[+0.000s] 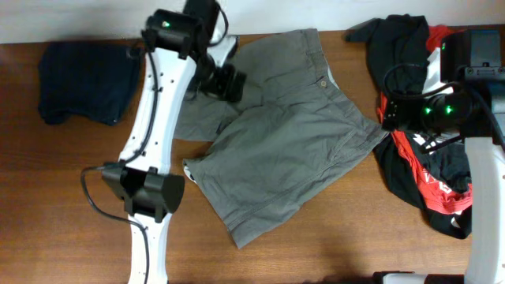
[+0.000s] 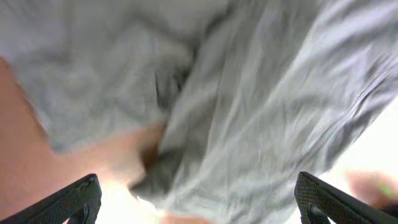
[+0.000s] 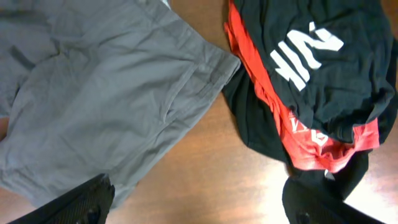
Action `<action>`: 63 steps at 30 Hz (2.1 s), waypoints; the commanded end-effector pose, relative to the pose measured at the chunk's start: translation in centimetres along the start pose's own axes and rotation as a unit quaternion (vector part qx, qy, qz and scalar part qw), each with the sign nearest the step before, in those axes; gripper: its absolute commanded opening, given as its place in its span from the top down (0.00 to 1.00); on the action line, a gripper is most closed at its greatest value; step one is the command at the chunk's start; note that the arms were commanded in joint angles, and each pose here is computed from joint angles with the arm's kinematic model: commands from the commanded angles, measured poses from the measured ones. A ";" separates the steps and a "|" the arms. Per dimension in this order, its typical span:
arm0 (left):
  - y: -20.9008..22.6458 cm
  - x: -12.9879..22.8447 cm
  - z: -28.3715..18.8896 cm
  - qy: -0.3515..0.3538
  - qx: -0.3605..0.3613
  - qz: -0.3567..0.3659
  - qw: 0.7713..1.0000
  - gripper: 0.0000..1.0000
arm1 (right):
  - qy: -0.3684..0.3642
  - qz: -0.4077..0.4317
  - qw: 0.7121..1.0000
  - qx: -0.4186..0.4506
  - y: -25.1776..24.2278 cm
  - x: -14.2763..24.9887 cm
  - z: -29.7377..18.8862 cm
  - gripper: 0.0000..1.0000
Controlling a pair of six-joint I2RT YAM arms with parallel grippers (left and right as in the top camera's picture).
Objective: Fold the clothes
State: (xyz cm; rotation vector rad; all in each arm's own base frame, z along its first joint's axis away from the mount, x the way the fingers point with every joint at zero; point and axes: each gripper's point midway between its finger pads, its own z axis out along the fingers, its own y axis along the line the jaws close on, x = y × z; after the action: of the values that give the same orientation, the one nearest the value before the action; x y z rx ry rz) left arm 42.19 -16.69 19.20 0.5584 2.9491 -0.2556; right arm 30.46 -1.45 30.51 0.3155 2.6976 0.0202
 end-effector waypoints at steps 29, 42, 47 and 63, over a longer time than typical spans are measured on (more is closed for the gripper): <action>3.8 12.9 14.2 0.240 -0.048 -0.066 0.967 0.99 | 0.035 -0.001 0.999 0.012 0.1 -0.2 5.8 0.07; 14.4 11.5 13.5 0.180 -0.172 -0.118 0.961 0.99 | 0.019 0.000 1.000 0.009 0.3 -1.0 5.9 0.07; 16.5 9.8 13.9 0.132 -0.173 -0.141 0.966 0.82 | 0.024 0.000 1.000 0.000 0.7 -1.3 6.7 0.07; 12.6 1.4 1.7 -0.007 -0.114 -0.109 0.988 0.47 | 0.023 0.000 0.999 -0.033 1.6 -0.7 5.4 0.08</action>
State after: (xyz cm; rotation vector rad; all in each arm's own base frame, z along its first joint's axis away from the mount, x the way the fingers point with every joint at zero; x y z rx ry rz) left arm 45.17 -3.75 10.22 0.1904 3.0805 0.1643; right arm 34.61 -1.08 24.37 0.3149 2.7750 0.0547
